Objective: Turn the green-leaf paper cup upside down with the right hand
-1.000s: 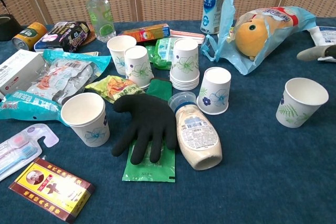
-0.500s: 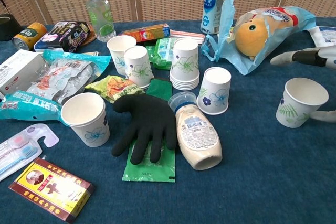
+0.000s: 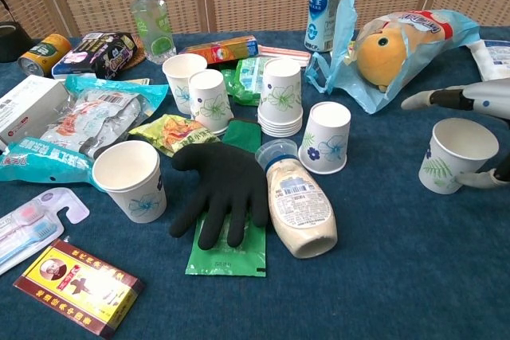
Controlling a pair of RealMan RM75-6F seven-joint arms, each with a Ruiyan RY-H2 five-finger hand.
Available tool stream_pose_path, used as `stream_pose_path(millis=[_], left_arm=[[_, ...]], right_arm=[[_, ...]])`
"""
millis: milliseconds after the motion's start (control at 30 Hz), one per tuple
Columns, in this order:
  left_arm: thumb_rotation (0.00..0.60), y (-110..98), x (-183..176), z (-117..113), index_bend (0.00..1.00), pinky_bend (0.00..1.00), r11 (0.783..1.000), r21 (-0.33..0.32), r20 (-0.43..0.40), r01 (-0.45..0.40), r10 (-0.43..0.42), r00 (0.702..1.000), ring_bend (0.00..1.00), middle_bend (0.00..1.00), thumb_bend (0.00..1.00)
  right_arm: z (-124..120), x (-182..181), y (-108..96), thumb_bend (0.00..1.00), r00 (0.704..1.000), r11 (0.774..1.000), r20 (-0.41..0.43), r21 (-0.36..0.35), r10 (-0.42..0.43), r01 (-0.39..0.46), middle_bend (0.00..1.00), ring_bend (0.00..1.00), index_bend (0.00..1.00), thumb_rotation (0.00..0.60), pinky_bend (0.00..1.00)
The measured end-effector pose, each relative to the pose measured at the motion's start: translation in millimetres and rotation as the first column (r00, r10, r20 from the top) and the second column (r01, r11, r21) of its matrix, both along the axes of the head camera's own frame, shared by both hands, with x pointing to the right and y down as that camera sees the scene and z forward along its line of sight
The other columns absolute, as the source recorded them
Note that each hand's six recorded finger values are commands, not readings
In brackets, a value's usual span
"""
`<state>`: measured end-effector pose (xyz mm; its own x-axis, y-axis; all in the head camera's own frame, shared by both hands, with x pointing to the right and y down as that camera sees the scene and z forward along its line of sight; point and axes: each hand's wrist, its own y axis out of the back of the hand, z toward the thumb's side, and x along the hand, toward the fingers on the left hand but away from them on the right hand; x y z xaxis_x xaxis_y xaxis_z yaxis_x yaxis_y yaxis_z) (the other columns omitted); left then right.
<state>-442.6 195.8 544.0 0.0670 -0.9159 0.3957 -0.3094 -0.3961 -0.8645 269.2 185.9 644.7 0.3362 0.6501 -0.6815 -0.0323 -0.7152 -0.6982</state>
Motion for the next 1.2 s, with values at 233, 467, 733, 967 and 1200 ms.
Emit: stream_pose_path(millis=[233,467,733,967,1200], left_arm=[[0.6,0,-3,0,0.04,0.1,1.0,0.003,0.003,0.007,-0.007,1.0,0.03,0.05,0.46],[0.6,1,-5,1,0.04,0.1,1.0,0.001,0.005,0.012,-0.012,1.0,0.03,0.05,0.46],[0.6,0,-3,1,0.04,0.1,1.0,0.002,0.004,0.009,-0.009,1.0,0.03,0.05,0.46],[0.6,-1,-1,1,0.04,0.1,1.0,0.005,0.0,0.003,-0.003,1.0,0.03,0.05,0.46],[0.6,-2,-1,1,0.04,0.1,1.0,0.005,-0.001,0.004,-0.004,1.0,0.03,0.05,0.46]], right_arm=[[8,1,-5,0.36,1.0,1.0,-0.006,-0.003,0.001,-0.001,0.0,0.01,0.01,0.6,0.28],[13,3,-7,0.38,1.0,1.0,-0.012,-0.012,-0.009,0.009,0.08,0.11,0.11,0.6,0.37],[17,3,-9,0.39,1.0,1.0,0.0,-0.028,-0.004,0.004,0.14,0.2,0.19,0.6,0.47],[16,3,-14,0.39,0.999,0.999,0.04,-0.039,0.021,-0.019,0.16,0.25,0.22,0.6,0.52],[13,4,-18,0.39,0.994,0.997,0.086,-0.059,0.06,-0.055,0.17,0.25,0.22,0.6,0.55]])
